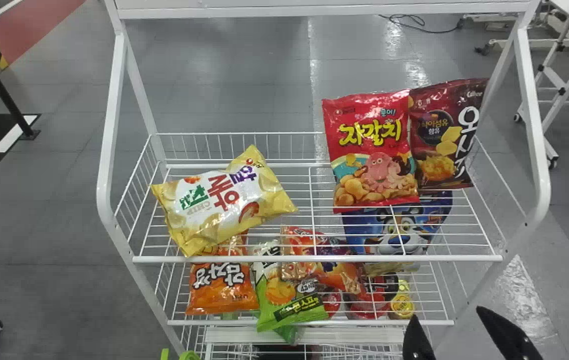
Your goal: Hold basket handle with left hand then pick spicy shrimp crackers with right hand and place into basket
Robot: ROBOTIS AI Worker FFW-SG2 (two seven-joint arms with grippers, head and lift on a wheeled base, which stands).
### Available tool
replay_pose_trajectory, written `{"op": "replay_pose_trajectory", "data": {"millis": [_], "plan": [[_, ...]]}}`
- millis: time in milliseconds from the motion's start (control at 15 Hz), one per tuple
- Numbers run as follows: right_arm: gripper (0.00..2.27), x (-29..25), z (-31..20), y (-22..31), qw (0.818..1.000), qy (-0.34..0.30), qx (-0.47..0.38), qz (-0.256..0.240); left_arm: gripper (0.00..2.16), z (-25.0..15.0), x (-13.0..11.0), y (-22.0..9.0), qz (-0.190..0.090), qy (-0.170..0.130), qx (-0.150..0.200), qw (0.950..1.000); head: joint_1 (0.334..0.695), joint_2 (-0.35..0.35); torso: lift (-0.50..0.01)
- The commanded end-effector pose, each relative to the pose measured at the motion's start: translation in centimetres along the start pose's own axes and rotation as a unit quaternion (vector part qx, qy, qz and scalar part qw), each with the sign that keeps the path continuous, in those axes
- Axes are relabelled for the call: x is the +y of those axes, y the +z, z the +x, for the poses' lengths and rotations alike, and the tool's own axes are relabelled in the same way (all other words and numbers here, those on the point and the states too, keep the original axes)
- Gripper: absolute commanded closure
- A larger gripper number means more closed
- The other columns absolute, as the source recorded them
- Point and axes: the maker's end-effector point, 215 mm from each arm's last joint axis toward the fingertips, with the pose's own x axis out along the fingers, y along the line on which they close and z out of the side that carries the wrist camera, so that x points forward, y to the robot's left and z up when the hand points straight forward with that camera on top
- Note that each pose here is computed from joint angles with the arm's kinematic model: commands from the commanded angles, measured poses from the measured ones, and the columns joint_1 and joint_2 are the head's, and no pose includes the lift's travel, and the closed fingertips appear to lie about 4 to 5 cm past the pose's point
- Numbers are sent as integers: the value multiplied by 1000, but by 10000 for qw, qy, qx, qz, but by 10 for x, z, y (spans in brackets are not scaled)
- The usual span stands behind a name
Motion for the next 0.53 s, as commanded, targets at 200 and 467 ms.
{"op": "replay_pose_trajectory", "data": {"millis": [200,467], "plan": [[76,-1,-1,-3,10000,-13,27,10,2132,0,-3,0,6,-46,-5,10000,695,26,-7],[76,-1,-1,-4,10000,-14,34,9,2132,-1,-2,0,6,-39,-5,10000,695,27,-7]]}}
